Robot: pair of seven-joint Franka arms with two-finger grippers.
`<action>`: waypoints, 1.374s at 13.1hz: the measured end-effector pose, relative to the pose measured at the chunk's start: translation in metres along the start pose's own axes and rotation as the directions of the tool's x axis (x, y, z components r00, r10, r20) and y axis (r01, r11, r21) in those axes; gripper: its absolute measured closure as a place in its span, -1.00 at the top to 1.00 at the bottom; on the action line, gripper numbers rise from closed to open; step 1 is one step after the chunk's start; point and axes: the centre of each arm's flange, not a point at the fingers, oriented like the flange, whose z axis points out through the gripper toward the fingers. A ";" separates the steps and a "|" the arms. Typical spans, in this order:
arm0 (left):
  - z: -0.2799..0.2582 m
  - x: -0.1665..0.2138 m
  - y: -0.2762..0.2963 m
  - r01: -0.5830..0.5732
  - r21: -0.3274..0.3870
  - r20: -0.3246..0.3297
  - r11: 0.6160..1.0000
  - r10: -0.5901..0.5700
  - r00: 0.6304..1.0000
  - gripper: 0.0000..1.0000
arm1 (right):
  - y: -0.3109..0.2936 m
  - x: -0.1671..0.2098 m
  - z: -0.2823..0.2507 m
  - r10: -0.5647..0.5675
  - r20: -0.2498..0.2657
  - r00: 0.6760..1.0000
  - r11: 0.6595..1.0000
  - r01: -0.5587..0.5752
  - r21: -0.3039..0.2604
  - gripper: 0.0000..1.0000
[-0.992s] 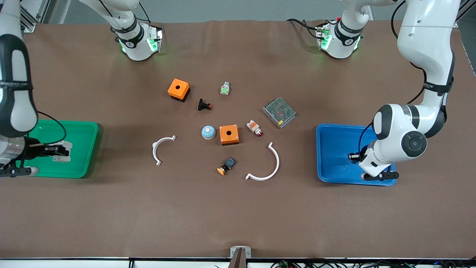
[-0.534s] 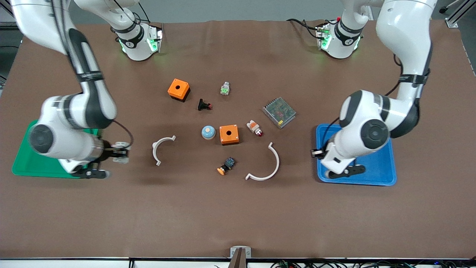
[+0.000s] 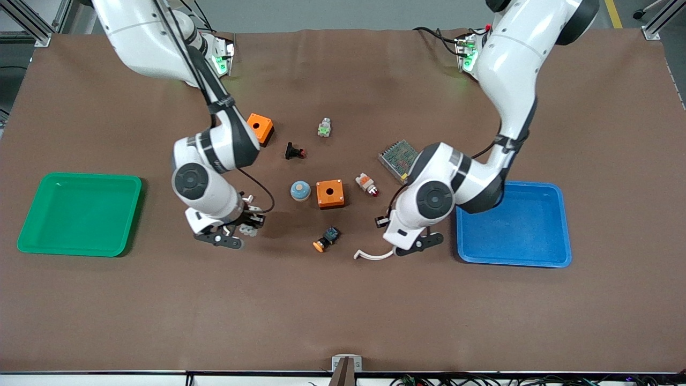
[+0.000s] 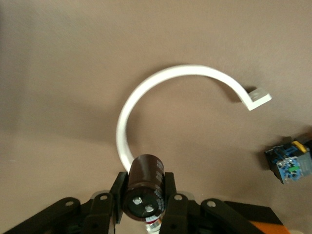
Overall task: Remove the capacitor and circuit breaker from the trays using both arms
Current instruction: 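Set the capacitor inside the white clip while the right gripper sets the breaker down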
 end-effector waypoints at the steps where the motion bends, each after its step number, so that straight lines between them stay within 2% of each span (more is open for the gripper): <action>1: 0.015 -0.001 0.004 0.009 0.002 0.004 1.000 -0.009 1.000 -0.30 | -0.004 -0.001 0.015 0.009 -0.009 1.000 1.000 -0.009 0.002 -0.21; 4: 0.042 0.004 0.005 0.019 -0.011 -0.001 1.000 -0.019 1.000 -0.30 | -0.011 0.002 0.041 0.028 -0.014 1.000 1.000 -0.028 -0.002 -0.21; 8: 0.052 0.008 0.006 0.022 -0.025 -0.011 0.999 -0.023 1.000 -0.30 | -0.022 0.018 0.040 0.024 -0.038 0.999 1.000 -0.024 0.011 -0.21; 12: 0.056 0.009 0.006 0.023 -0.022 -0.007 0.999 -0.024 1.000 -0.30 | -0.032 0.027 0.047 -0.084 -0.038 0.996 0.996 0.085 0.004 -0.21; 13: 0.056 0.009 0.006 0.023 -0.022 -0.008 0.999 -0.024 1.000 -0.16 | -0.033 0.028 0.047 -0.090 -0.039 0.995 0.996 0.090 0.005 -0.21; 14: 0.055 0.009 0.006 0.023 -0.025 -0.010 0.999 -0.023 1.000 0.05 | -0.033 0.028 0.047 -0.091 -0.040 0.995 0.996 0.092 0.005 -0.07; 16: 0.042 0.011 0.011 0.021 -0.046 -0.027 0.999 -0.023 0.999 0.49 | -0.033 0.030 0.046 -0.091 -0.024 0.996 0.996 0.091 -0.005 0.37; 18: 0.009 0.016 0.011 0.040 -0.074 -0.054 0.996 -0.044 0.998 0.89 | -0.037 0.036 0.024 -0.090 0.042 0.995 0.995 0.092 -0.043 0.76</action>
